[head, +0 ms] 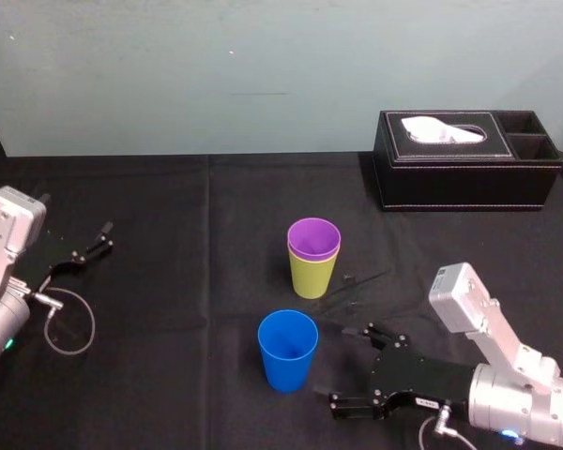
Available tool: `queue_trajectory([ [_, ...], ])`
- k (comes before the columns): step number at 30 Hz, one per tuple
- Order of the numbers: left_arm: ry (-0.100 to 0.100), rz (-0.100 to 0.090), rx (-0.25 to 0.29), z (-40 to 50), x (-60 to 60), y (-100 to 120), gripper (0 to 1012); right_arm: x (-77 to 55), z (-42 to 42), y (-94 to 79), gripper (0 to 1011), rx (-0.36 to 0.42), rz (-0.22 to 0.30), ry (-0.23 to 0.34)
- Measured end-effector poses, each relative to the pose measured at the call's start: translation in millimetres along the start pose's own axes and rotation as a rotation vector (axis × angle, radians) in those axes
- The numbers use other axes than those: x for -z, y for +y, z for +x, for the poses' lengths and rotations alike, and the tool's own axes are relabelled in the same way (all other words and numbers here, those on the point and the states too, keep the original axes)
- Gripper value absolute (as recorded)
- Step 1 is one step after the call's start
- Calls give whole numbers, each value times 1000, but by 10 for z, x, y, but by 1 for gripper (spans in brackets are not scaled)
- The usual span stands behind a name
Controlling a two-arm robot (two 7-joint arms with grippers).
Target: Stack the three plastic cups sequentially using one hand.
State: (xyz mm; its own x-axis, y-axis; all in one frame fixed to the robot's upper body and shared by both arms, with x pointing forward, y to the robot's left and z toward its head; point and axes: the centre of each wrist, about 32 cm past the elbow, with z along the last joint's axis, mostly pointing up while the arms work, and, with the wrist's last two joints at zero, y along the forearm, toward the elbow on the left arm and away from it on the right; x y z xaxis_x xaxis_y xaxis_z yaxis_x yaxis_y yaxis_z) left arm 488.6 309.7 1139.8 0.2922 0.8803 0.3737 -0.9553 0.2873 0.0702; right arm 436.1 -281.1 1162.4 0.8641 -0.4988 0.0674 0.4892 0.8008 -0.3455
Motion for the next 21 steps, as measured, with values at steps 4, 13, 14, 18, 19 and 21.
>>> queue_trajectory([
  [4,0,0,0,0,0,0,1011,-17,2,61,1003,-10,-1,3],
  [13,0,0,0,0,0,0,1011,-35,39,181,1003,-28,-11,15],
  [14,0,0,0,0,0,0,1011,-37,42,189,1003,-28,-12,15],
  [18,0,0,0,0,0,0,1011,-49,52,227,1003,-31,-15,14],
  [19,0,0,0,0,0,0,1011,-54,54,241,1003,-32,-15,12],
  [21,0,0,0,0,0,0,1011,-61,57,255,1003,-33,-16,11],
])
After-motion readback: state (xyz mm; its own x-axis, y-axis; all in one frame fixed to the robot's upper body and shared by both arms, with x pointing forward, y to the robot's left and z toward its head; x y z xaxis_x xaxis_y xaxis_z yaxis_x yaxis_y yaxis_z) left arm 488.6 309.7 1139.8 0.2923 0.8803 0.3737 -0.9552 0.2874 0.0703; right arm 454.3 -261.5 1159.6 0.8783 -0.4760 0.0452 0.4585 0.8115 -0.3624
